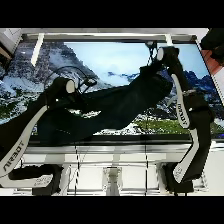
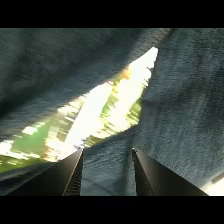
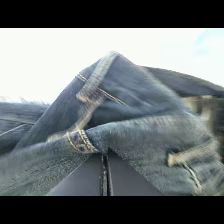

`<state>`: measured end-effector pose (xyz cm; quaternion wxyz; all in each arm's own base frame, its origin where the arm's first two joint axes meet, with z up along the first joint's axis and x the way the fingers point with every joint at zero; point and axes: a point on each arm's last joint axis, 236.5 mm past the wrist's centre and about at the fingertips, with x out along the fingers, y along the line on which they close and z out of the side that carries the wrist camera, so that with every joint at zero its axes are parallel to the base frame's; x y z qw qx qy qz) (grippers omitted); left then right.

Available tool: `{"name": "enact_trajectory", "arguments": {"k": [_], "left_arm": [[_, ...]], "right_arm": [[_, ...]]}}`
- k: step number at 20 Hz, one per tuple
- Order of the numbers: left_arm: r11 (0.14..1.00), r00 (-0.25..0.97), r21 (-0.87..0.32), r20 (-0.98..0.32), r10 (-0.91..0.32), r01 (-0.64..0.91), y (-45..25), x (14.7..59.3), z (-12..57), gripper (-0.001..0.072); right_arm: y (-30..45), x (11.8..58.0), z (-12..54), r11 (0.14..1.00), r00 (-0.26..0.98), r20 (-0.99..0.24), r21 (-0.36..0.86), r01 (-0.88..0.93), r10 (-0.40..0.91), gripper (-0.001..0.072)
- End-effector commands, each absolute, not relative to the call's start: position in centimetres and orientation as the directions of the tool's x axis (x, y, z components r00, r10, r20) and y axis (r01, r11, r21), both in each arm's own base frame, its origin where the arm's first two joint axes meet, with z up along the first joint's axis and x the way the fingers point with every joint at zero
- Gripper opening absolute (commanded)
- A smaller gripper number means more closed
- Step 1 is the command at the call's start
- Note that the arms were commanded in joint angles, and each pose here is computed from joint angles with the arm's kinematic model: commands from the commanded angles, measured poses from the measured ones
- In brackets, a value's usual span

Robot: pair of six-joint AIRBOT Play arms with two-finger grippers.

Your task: Fold the clothes and pants, and hang the long-sleeved shirts on hangers.

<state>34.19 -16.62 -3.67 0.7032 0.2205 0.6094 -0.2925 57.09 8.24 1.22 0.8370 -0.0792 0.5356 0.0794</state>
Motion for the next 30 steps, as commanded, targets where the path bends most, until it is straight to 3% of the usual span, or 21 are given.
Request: {"name": "enact_trajectory", "arguments": {"k": [1,4,6,8,12,19,24,27,28,29,30], "left_arm": [[0.762,0.230,0.017,-0.958,-0.174,0.647,-15.0,36.8,-0.4,0.0370],[0.789,0.240,0.018,-0.957,-0.165,0.615,-13.0,36.3,1.4,0.0386],[0.802,0.212,0.005,-0.965,-0.152,0.597,-11.6,35.1,2.2,0.0544],[0.804,0.157,-0.022,-0.977,-0.144,0.594,-10.5,33.6,2.5,0.0557],[0.788,0.047,-0.090,-0.988,-0.149,0.609,-10.5,31.0,2.2,0.0572],[0.841,0.042,-0.079,-0.992,-0.120,0.535,-8.5,31.2,2.1,0.0570],[0.920,0.046,-0.040,-0.997,-0.062,0.389,-4.2,31.7,1.7,0.0569],[0.944,-0.024,-0.063,-0.998,-0.059,0.323,-2.1,30.3,-0.4,0.0569],[0.949,-0.067,-0.077,-0.996,-0.059,0.305,-1.5,29.5,-1.7,0.0569],[0.950,-0.109,-0.090,-0.992,-0.060,0.299,-1.2,28.7,-2.9,0.0569],[0.947,-0.138,-0.102,-0.989,-0.062,0.305,-0.9,28.3,-4.2,0.0568]], "right_arm": [[6.7,56.5,7.4,0.975,0.494,-0.869,-0.081,-0.209,0.034,0.0023],[5.2,53.7,11.5,0.973,0.503,-0.864,-0.104,-0.208,0.015,0.0022],[3.1,50.6,14.9,0.974,0.490,-0.871,-0.131,-0.186,-0.023,0.0022],[-0.2,45.2,16.8,0.984,0.394,-0.917,-0.123,-0.133,-0.061,0.0022],[-6.2,38.4,17.9,0.994,0.316,-0.943,-0.099,0.036,-0.105,0.0023],[-8.9,28.6,10.4,0.983,-0.035,-0.998,-0.048,0.176,-0.042,0.0024],[-9.0,23.3,4.1,0.975,-0.272,-0.962,-0.024,0.223,0.038,0.0024],[-8.9,19.9,1.4,0.970,-0.386,-0.918,-0.001,0.242,0.096,0.0028],[-8.9,19.0,0.8,0.967,-0.411,-0.905,0.003,0.255,0.112,0.0118],[-8.9,18.6,0.5,0.965,-0.423,-0.898,0.006,0.262,0.121,0.0271],[-9.0,18.5,0.5,0.963,-0.423,-0.897,0.009,0.269,0.126,0.0376]]}}
